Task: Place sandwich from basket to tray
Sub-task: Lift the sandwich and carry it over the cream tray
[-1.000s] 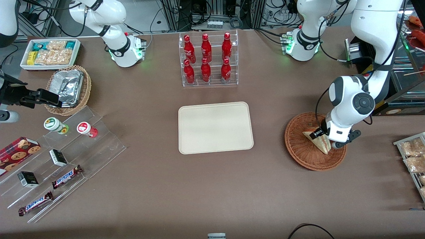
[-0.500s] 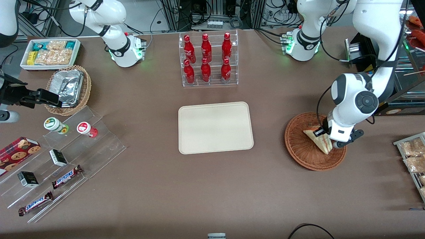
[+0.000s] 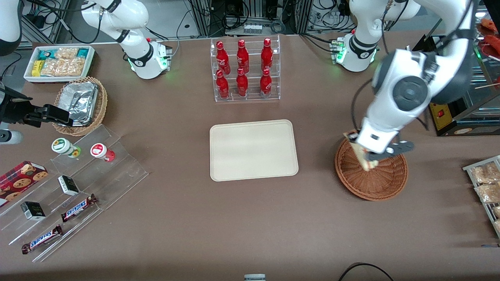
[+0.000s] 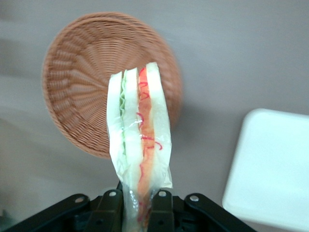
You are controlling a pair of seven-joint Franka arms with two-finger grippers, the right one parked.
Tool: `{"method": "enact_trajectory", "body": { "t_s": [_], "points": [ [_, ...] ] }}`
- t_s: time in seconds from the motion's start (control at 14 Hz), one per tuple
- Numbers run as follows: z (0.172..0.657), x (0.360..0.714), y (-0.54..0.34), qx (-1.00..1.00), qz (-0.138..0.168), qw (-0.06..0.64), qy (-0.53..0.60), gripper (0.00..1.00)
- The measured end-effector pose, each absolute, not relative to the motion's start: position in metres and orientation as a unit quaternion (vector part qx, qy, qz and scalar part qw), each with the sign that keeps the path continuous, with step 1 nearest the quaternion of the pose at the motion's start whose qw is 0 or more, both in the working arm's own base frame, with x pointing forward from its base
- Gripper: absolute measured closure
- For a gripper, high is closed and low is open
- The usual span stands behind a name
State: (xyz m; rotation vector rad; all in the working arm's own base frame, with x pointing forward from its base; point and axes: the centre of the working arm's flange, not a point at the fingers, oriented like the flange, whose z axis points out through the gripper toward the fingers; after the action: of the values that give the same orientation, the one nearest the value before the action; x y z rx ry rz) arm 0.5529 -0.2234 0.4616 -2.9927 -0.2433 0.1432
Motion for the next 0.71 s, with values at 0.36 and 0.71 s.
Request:
{"method": "enact_trajectory", "body": {
  "t_s": [0.36,0.71],
  "points": [
    [0.427,0.54,-0.353,-0.996,0.056,0.064,-0.015,0.82],
    [0.376,0.524,-0.445,-0.997,0.064,0.046,0.008,0.82]
  ]
}}
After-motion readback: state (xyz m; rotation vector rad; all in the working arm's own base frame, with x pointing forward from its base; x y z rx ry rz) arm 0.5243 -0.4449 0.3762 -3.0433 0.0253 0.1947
